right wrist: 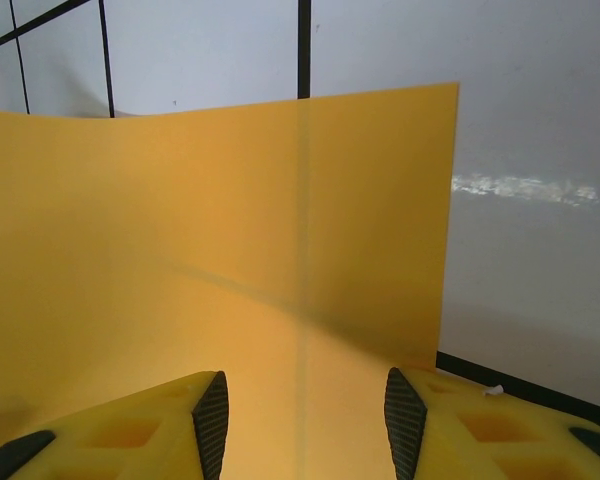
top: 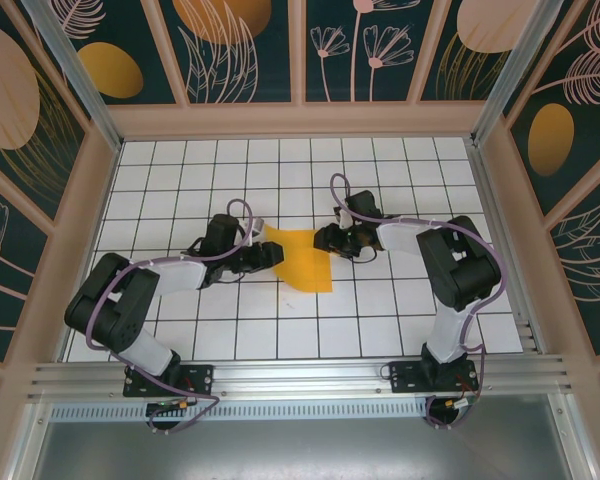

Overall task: Fold a paper plane with a square sheet of paper (fold left side to right side)
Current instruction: First fold in half a square sheet of paper at the center of the table.

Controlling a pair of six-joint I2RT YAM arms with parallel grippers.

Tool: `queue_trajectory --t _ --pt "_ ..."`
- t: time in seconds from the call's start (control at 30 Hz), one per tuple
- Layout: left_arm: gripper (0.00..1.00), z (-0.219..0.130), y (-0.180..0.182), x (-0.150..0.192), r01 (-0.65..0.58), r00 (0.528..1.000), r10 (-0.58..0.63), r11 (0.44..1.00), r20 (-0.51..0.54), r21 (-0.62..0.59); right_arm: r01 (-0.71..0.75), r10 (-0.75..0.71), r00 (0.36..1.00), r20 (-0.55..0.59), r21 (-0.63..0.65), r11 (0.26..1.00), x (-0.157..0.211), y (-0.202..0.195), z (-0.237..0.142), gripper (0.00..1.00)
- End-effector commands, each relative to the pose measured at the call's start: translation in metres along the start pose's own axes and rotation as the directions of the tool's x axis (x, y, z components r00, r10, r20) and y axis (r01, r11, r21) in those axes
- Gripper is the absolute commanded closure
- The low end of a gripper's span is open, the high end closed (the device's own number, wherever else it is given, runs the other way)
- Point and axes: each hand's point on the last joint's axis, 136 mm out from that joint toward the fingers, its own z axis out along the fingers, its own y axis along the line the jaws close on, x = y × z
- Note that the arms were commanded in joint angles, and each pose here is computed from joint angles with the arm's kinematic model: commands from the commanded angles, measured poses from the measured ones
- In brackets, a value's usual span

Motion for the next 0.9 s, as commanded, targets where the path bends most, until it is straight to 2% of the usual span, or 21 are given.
queue_trajectory --t 0.0,0.13,0.3,0.4,0.63,0.77,0.87 --pt "0.42 0.009 -0.025 -0.006 -0.035 0.999 0.035 0.996 -0.004 0.083 -0.028 0.031 0.999 -0.045 0.073 0.997 0.015 -0.020 0.013 0.50" --pt "0.32 0.023 -0.032 0.000 -0.046 0.998 0.049 0.994 -0.038 0.097 -0.035 0.038 0.999 -0.037 0.065 0.997 0.015 -0.019 0.013 0.50" --pt "0.26 0.035 -0.038 0.003 -0.052 0.997 0.058 0.993 -0.057 0.111 -0.052 0.053 0.998 -0.023 0.026 0.998 0.012 -0.016 0.010 0.50" --pt "0.27 0.042 -0.034 0.006 -0.042 0.996 0.049 0.994 -0.074 0.100 -0.057 0.057 0.998 0.015 -0.031 0.998 0.004 -0.009 0.000 0.50" --pt "0.35 0.049 -0.029 0.008 -0.034 0.995 0.042 0.996 -0.092 0.086 0.015 0.004 0.994 0.108 -0.177 0.984 -0.020 0.022 -0.040 0.50" --pt "0.37 0.049 -0.030 0.007 -0.038 0.995 0.046 0.996 -0.091 0.085 0.064 -0.040 0.995 0.092 -0.281 0.958 -0.017 0.045 -0.044 0.56" --pt "0.38 0.050 -0.029 0.008 -0.038 0.994 0.046 0.996 -0.095 0.081 0.079 -0.060 0.996 0.069 -0.323 0.943 -0.013 0.055 -0.036 0.57"
